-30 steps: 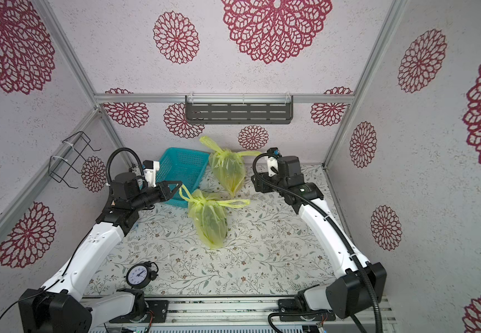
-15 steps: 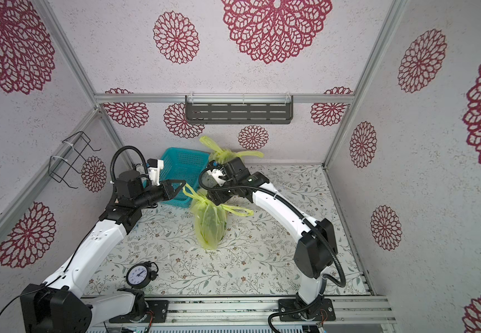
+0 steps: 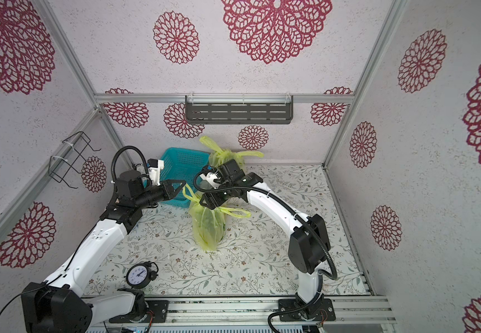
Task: Place the pineapple into a plastic bag & tie a knot
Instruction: Move the plastic bag to the center of the board.
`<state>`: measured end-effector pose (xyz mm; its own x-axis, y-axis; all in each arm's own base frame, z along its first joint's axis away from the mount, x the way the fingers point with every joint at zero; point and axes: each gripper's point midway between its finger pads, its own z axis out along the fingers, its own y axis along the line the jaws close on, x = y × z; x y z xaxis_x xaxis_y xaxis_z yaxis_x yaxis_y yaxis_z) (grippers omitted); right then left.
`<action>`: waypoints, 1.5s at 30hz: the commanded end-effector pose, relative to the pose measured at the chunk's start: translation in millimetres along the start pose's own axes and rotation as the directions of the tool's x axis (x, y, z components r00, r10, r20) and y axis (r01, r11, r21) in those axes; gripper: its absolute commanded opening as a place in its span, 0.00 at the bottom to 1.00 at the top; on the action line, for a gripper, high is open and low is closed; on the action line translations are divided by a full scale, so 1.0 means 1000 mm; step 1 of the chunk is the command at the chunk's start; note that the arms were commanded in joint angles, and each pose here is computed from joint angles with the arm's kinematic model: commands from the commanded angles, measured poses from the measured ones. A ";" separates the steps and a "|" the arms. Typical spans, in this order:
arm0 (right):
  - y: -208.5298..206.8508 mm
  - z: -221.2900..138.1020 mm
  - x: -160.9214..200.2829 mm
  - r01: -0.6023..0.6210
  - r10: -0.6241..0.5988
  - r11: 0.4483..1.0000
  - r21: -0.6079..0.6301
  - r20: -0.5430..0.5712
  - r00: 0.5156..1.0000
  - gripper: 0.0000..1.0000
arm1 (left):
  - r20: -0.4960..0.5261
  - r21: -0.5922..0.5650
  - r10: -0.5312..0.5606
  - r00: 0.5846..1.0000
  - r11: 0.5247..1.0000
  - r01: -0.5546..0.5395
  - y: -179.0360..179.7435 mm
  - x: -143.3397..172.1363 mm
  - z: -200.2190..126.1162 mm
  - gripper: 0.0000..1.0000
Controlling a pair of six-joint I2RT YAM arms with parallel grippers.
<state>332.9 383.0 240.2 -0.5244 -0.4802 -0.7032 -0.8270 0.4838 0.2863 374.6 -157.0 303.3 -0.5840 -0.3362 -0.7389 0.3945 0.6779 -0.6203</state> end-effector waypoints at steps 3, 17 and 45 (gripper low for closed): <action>0.023 -0.016 -0.004 0.007 -0.005 0.997 -0.082 0.023 1.000 0.81 | 0.045 0.014 0.034 0.998 0.999 -0.035 -0.009 -0.015 0.000 0.00; 0.002 -0.012 0.007 -0.034 0.034 0.999 0.027 0.002 0.999 0.00 | 0.075 -0.017 0.050 0.996 0.999 -0.049 -0.011 -0.023 -0.009 0.05; -0.216 -0.220 0.006 -0.406 0.209 0.749 0.523 0.395 0.895 0.00 | 0.204 -0.409 0.117 0.972 0.912 -0.024 0.056 -0.027 -0.068 0.97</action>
<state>419.3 116.7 245.9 -0.7530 -0.0558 -0.6557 -0.2381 0.9520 0.1924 363.4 -72.7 314.1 -0.3686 -0.3955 -0.8412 0.1170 0.8781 -0.4641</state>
